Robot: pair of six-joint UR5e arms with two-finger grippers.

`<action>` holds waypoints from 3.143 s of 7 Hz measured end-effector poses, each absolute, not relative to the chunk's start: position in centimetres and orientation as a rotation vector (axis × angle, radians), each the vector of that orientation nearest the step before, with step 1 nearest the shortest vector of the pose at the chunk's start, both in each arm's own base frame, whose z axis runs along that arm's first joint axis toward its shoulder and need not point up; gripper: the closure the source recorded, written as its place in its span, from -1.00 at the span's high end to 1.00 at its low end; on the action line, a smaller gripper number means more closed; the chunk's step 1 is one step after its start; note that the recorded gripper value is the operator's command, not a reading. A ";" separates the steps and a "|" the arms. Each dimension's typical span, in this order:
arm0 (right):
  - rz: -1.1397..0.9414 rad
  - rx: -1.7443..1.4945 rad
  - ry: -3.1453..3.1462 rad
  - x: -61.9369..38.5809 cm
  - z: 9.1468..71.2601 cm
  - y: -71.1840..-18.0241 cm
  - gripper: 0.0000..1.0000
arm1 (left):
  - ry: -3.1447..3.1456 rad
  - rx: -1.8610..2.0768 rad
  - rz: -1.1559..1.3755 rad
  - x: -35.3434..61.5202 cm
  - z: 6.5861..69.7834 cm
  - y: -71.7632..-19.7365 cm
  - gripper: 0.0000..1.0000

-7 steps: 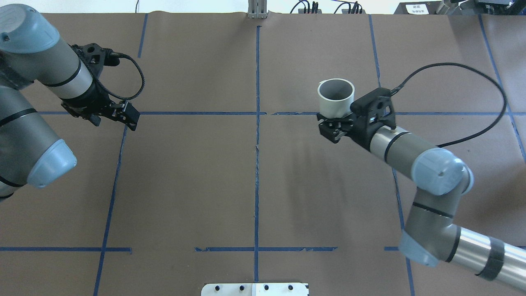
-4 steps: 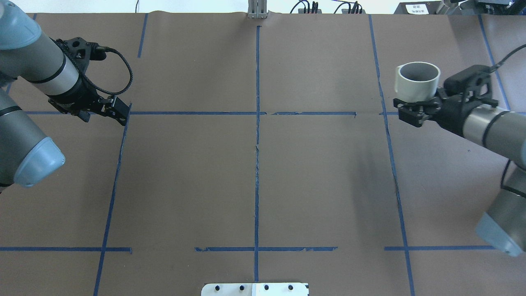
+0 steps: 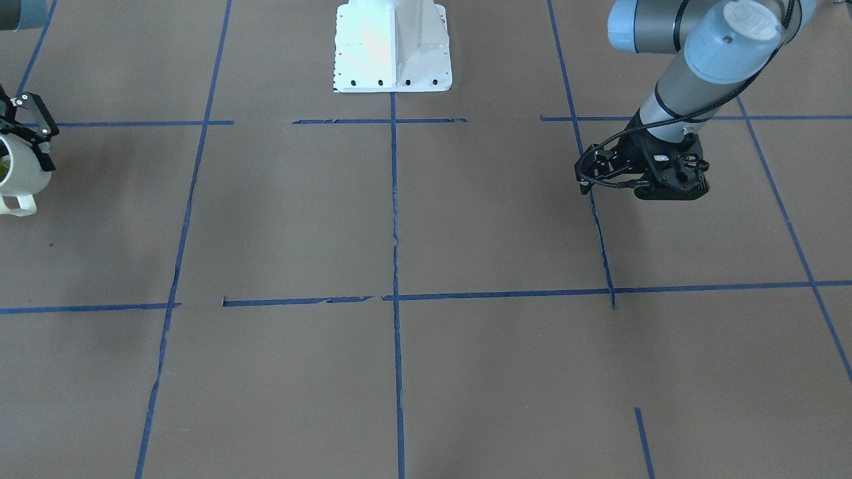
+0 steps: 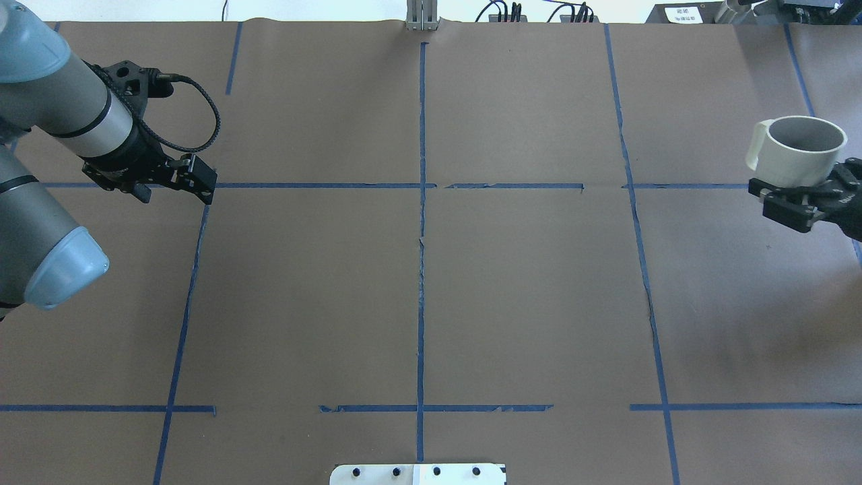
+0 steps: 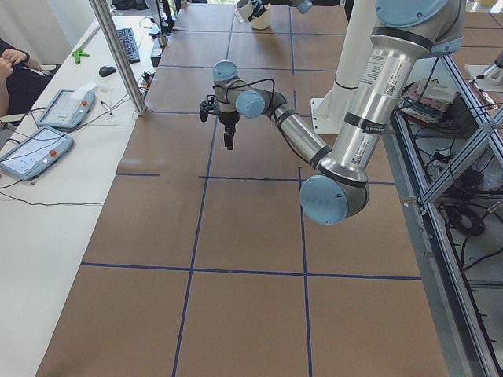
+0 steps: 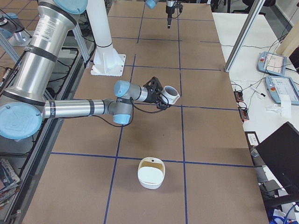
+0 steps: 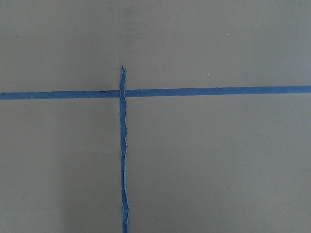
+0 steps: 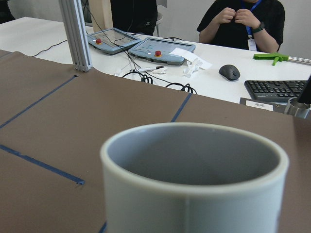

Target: Left arm hands cup to right arm to dump lemon

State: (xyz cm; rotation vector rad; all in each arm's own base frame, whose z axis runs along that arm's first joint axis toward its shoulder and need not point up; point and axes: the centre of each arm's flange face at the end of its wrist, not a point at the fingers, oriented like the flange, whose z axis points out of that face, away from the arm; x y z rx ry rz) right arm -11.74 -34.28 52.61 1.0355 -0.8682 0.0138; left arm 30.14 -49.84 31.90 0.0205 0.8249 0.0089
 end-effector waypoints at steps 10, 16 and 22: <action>0.892 0.692 -1.616 0.0 72.3 -24.5 -0.91 | 0.829 0.010 -0.007 30.8 31.5 -49.5 1.00; 1.428 0.263 -2.118 3.5 70.7 -26.1 -0.90 | 0.832 0.016 -0.005 30.8 31.2 -49.6 1.00; 1.648 0.010 -2.345 6.1 73.0 -23.6 -0.89 | 0.835 0.020 -0.004 30.9 30.8 -49.7 1.00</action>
